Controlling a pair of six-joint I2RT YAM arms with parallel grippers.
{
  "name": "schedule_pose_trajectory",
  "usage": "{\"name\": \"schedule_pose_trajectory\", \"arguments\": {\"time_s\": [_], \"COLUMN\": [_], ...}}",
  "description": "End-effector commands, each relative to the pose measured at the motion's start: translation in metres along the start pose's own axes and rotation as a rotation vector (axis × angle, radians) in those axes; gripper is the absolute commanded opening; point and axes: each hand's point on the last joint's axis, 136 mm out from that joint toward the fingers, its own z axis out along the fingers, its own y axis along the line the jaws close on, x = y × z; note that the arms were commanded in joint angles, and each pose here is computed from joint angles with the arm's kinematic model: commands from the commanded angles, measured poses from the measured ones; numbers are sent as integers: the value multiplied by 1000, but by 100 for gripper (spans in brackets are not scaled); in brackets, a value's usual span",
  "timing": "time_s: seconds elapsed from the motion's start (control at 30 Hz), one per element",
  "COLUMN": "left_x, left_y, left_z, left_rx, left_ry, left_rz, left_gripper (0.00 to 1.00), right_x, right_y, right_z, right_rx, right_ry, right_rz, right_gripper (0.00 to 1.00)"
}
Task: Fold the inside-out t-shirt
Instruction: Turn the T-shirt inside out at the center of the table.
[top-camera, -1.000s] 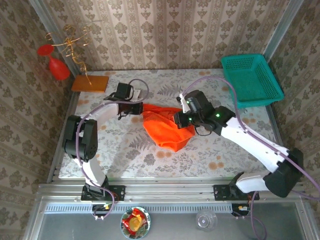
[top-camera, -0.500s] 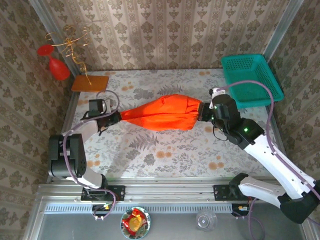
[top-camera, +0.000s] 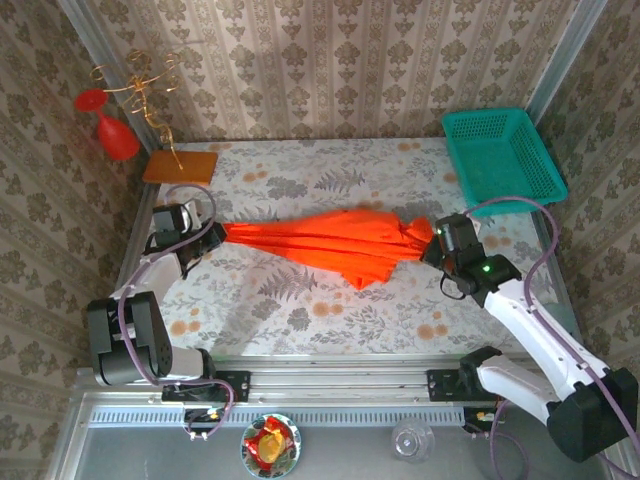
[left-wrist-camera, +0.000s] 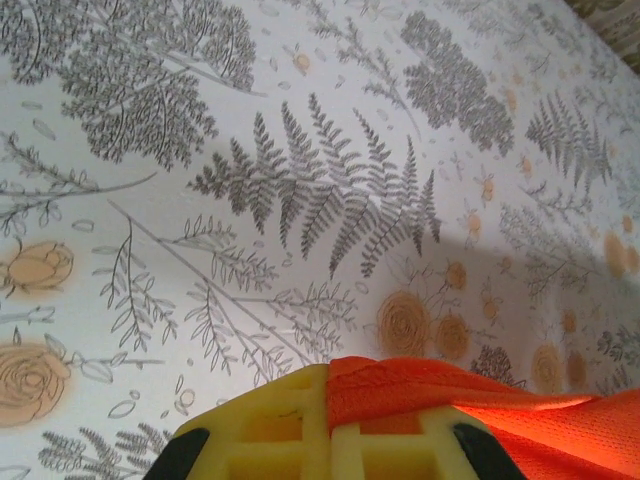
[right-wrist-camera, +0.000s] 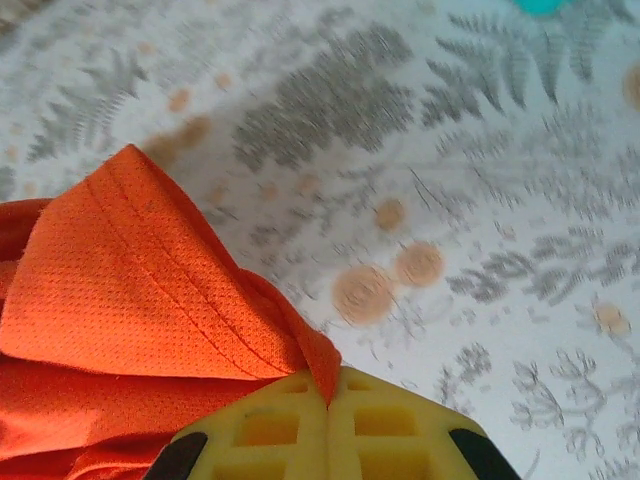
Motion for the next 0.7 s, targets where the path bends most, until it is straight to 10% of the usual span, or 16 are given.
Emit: {"name": "schedule_pose_trajectory", "arguments": {"time_s": [0.0, 0.2, 0.47, 0.67], "left_x": [-8, 9, 14, 61], "left_y": [11, -30, -52, -138], "left_z": [-3, 0, -16, -9], "left_rx": [-70, -40, -84, 143], "left_ry": [-6, 104, 121, 255], "left_rz": [34, 181, 296, 508], "left_gripper": [0, 20, 45, 51], "right_x": [19, 31, 23, 36], "right_y": [-12, 8, 90, 124], "right_z": [17, 21, 22, 58], "right_rx": [53, 16, -204, -197], "right_ry": [88, 227, 361, 514], "right_rz": [50, -27, -238, -386], "right_gripper": [0, 42, 56, 64]}}
